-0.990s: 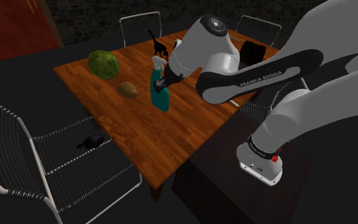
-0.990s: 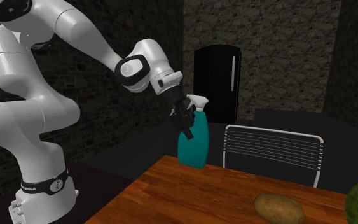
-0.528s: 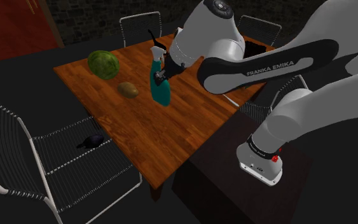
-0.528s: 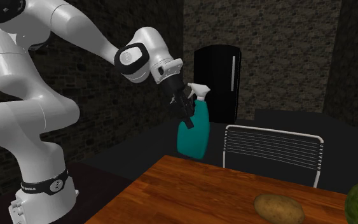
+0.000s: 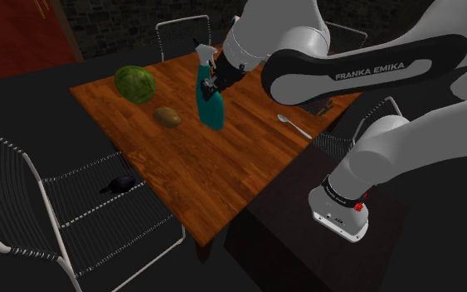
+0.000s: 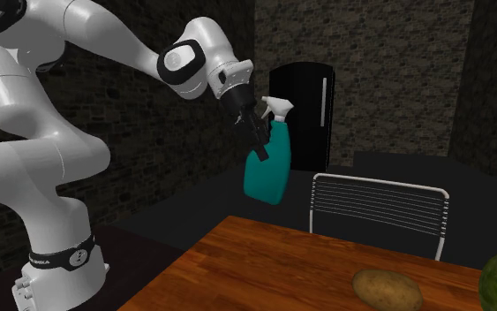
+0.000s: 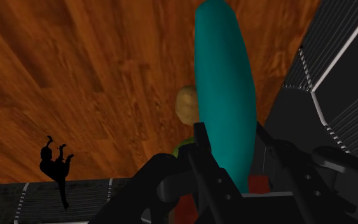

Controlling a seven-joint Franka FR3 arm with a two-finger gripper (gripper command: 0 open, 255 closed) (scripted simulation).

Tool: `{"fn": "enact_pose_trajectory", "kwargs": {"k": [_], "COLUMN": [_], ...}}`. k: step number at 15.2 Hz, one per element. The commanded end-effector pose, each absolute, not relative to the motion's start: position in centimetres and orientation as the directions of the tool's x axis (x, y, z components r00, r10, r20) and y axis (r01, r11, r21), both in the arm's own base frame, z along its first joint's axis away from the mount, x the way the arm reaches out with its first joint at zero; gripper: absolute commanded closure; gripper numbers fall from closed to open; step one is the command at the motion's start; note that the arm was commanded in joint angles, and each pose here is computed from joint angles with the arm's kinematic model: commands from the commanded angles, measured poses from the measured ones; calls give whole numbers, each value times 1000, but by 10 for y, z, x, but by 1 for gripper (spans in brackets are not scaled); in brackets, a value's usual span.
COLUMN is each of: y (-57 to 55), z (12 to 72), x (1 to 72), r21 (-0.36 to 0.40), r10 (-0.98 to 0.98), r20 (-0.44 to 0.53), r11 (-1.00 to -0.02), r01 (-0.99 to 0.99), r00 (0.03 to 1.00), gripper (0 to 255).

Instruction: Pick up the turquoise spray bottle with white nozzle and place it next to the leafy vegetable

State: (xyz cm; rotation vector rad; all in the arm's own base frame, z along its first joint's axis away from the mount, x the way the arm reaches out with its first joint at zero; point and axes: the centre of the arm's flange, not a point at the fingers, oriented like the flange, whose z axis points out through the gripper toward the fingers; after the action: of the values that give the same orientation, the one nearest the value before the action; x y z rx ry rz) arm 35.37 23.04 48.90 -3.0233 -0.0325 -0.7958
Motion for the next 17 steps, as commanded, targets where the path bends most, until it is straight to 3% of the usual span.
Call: {"fn": "enact_pose_trajectory", "kwargs": {"k": [1,17], "y": [229,229], "z": [500,584], "x": [355,355], "r21": [-9,-9], "r10": [16,16], "r20": [492,492], "r11": [-1000,-1000], "r01": [24,24], "r00": [870,870], "gripper": [255,255]}}
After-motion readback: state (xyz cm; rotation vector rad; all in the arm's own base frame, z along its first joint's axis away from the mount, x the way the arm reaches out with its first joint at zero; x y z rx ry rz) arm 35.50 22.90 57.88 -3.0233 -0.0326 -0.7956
